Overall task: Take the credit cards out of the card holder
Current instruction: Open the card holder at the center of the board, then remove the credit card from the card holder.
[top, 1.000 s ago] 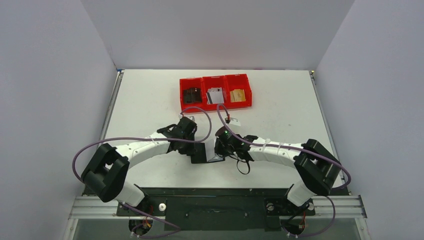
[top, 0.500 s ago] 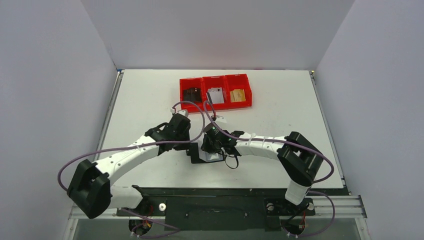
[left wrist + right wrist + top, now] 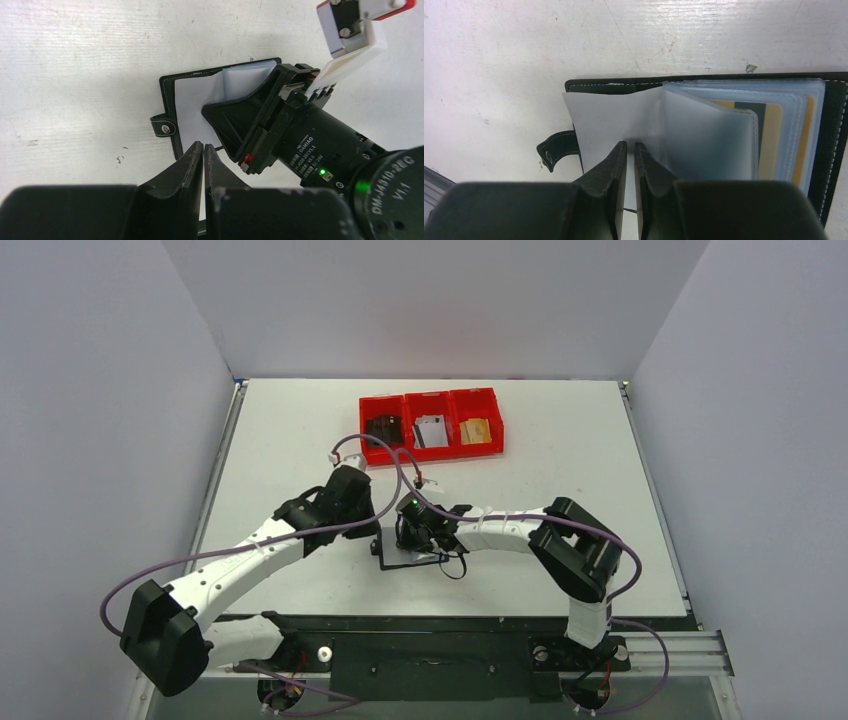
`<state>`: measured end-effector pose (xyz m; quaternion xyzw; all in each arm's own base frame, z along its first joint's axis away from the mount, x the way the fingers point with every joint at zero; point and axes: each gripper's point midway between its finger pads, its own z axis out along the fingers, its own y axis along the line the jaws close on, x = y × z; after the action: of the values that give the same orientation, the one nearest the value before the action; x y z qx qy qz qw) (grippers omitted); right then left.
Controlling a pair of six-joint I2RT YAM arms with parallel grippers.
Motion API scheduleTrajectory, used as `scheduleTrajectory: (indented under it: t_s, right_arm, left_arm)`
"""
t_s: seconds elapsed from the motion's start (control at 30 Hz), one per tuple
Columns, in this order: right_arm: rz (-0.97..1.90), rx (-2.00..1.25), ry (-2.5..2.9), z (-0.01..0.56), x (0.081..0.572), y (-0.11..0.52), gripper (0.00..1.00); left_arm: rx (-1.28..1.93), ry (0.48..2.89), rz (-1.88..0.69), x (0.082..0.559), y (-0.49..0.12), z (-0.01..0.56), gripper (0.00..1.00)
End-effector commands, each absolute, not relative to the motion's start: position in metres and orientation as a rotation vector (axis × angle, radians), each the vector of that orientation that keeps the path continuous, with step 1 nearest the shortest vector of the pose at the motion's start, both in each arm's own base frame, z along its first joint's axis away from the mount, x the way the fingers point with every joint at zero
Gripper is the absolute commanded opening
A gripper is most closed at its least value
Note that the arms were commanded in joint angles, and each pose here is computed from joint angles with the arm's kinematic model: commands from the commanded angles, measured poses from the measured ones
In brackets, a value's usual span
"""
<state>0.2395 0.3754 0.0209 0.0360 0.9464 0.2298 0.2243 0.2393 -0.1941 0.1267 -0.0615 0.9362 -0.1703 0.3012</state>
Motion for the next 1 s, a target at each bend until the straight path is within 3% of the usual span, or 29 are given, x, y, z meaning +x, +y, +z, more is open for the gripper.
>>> scheduleTrajectory:
  t_s: [0.0, 0.77, 0.97]
  right_arm:
    - [0.700, 0.133, 2.502, 0.061, 0.253, 0.383, 0.09]
    - [0.624, 0.217, 2.388, 0.097, 0.261, 0.326, 0.11]
    - [0.571, 0.234, 2.393, 0.089, 0.272, 0.299, 0.30]
  left_arm:
    - [-0.195, 2.482, -0.507, 0.248, -0.205, 0.121, 0.03]
    - [-0.209, 2.590, -0.511, 0.255, -0.218, 0.064, 0.02]
    - [-0.202, 2.620, -0.485, 0.251, -0.215, 0.052, 0.01]
